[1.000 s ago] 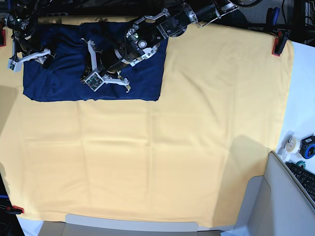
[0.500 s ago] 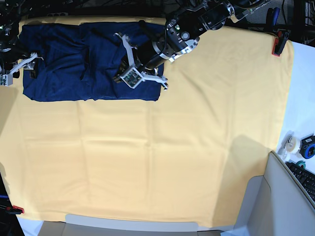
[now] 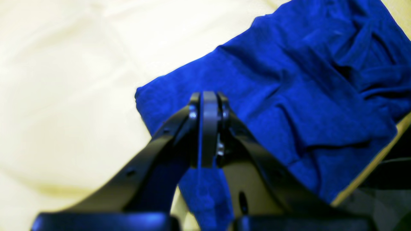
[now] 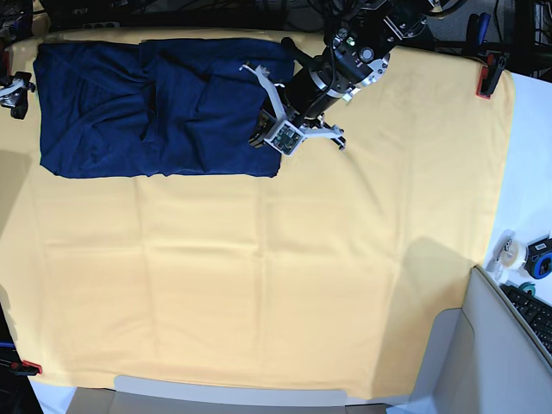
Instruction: Fold the T-shirt properly
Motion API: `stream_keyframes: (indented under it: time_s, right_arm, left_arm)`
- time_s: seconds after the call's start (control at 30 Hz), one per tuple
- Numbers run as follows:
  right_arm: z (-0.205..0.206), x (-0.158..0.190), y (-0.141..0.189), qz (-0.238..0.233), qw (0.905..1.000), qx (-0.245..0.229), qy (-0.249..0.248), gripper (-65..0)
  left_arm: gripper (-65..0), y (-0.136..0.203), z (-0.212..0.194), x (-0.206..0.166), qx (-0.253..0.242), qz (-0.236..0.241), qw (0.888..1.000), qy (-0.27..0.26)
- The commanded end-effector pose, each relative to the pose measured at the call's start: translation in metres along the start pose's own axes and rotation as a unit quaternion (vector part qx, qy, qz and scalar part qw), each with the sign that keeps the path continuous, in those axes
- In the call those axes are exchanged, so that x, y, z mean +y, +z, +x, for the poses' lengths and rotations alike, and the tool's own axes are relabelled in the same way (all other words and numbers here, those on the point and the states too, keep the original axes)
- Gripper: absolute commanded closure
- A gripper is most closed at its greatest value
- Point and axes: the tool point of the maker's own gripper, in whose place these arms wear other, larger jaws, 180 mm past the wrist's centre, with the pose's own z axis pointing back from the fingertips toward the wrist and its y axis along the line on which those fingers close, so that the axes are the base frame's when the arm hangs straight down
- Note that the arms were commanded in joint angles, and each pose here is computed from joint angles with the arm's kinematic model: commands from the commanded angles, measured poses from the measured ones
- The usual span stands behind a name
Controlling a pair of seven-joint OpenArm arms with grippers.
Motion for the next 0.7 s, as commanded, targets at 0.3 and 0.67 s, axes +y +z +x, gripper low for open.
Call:
stream_keyframes:
  time_s: [0.3, 0.67]
  right_arm:
    - [-0.031, -0.02, -0.02, 0.014, 0.9975, 0.046, -0.051, -39.7]
    - [-0.012, 0.02, -0.062, 0.091, 0.9934, 0.058, -0.039, -39.7]
  left_arm:
    - [-6.1, 0.018, -0.02, 0.022, 0.012, 0.04, 0.999, 0.033]
    - [-11.2, 0.033, -0.024, 0.055, -0.013, 0.096, 0.994, 0.056]
